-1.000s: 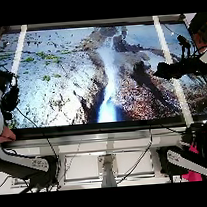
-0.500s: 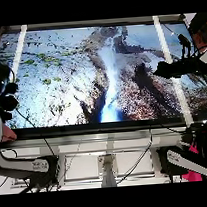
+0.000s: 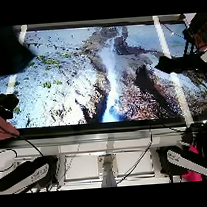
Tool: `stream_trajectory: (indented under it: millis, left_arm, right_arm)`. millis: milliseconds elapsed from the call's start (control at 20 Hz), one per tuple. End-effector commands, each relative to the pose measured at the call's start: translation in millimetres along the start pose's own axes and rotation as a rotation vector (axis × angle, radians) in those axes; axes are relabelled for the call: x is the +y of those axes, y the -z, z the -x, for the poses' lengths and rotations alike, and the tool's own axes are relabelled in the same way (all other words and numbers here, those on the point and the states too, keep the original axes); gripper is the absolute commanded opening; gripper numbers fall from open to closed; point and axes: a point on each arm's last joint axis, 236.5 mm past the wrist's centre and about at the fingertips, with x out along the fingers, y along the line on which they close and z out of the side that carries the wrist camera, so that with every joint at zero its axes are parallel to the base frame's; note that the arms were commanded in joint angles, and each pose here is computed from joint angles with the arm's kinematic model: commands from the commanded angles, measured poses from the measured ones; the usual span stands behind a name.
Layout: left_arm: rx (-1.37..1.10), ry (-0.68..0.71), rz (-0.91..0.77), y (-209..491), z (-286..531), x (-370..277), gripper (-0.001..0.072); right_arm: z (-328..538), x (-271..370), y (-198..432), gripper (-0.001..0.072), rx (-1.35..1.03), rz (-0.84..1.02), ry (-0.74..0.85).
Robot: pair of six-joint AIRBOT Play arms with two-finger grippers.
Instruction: Fold the clothes and pants, and hang the long-sleeved shirts on hangers.
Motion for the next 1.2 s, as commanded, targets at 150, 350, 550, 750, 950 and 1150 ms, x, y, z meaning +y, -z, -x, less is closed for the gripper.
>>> stream_trajectory:
  millis: [150, 350, 550, 750, 950, 1150]
  left_arm:
    - [-0.201, 0.513, 0.255, -70.6, 57.7, -206.7, 0.0003]
    - [0.044, 0.654, 0.197, 29.7, 75.8, -331.1, 0.0004]
    - [0.459, 0.622, -0.254, 200.5, 119.5, -387.1, 0.0005]
    - [0.775, 0.590, -0.796, 316.4, 171.2, -358.5, 0.0362]
    - [0.903, 0.557, -0.986, 335.8, 188.2, -325.0, 0.0337]
    - [0.944, 0.450, -1.006, 328.1, 170.3, -289.4, 0.0006]
  right_arm:
    - [84.5, -69.0, -106.3, 0.0032, -0.367, -0.039, 0.166]
    - [122.2, -116.1, -116.8, 0.0032, -0.430, -0.105, 0.248]
    - [124.5, -123.8, -110.6, 0.0034, -0.409, -0.123, 0.256]
    - [122.0, -121.5, -106.6, 0.0302, -0.392, -0.145, 0.242]
    - [114.7, -117.2, -90.1, 0.0336, -0.316, -0.151, 0.225]
    - [101.0, -113.1, -60.7, 0.0038, -0.179, -0.161, 0.198]
